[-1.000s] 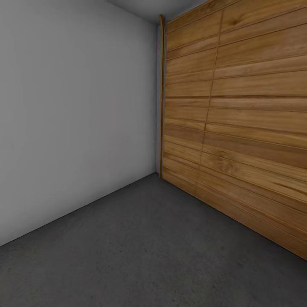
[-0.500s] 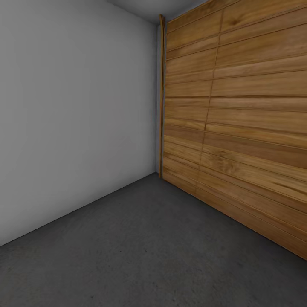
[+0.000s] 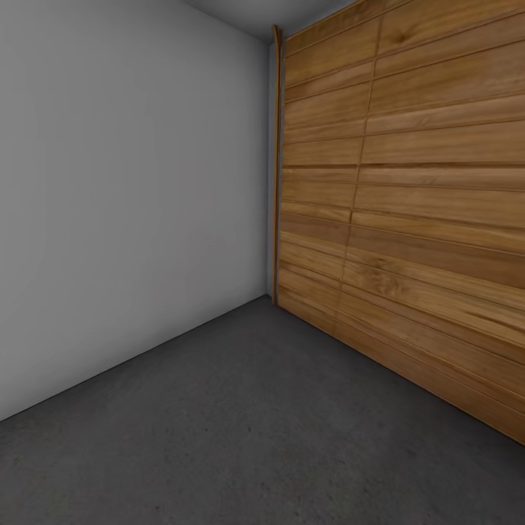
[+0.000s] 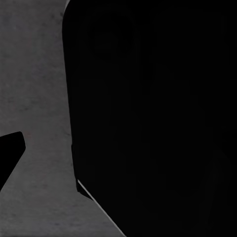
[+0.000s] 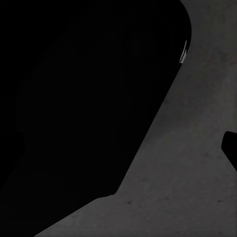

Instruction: Move the two storage containers from the living room to the garage. In the garage, place one container on the floor and stack the other container on top of it (either order is fine).

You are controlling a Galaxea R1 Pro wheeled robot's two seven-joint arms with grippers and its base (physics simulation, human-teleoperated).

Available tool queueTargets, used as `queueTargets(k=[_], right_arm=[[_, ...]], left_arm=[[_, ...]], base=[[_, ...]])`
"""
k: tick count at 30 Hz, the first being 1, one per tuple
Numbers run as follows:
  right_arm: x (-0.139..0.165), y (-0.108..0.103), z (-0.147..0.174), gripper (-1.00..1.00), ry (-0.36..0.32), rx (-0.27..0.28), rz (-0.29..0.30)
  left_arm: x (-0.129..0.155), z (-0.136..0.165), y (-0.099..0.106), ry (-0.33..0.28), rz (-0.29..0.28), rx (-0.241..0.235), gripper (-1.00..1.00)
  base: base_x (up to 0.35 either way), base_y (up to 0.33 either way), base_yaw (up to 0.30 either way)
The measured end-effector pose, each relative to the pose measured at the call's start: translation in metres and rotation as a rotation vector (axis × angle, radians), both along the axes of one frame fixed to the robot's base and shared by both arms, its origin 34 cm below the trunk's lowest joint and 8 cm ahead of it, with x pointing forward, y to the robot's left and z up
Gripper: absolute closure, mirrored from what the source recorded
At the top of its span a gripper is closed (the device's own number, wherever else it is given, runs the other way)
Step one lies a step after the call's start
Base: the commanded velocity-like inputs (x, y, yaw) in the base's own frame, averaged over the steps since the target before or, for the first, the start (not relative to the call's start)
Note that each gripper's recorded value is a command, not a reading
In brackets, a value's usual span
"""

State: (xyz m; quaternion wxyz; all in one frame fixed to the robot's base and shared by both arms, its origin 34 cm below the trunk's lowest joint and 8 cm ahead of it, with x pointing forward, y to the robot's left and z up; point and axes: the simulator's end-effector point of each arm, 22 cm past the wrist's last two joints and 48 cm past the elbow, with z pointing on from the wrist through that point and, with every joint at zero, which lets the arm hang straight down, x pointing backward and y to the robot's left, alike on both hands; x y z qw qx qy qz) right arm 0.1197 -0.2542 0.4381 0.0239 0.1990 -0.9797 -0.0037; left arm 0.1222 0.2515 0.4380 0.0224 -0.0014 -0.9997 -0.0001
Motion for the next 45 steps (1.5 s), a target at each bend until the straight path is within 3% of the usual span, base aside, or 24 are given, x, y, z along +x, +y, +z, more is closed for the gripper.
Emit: queueTargets(k=[45], right_arm=[[0.0000,0.0000,0.0000,-1.00,0.000,0.000,0.000]], left_arm=[[0.0001,0.0000,-0.0048,0.000,0.004,-0.006,-1.00]], base=[[0.000,0.000,0.000]])
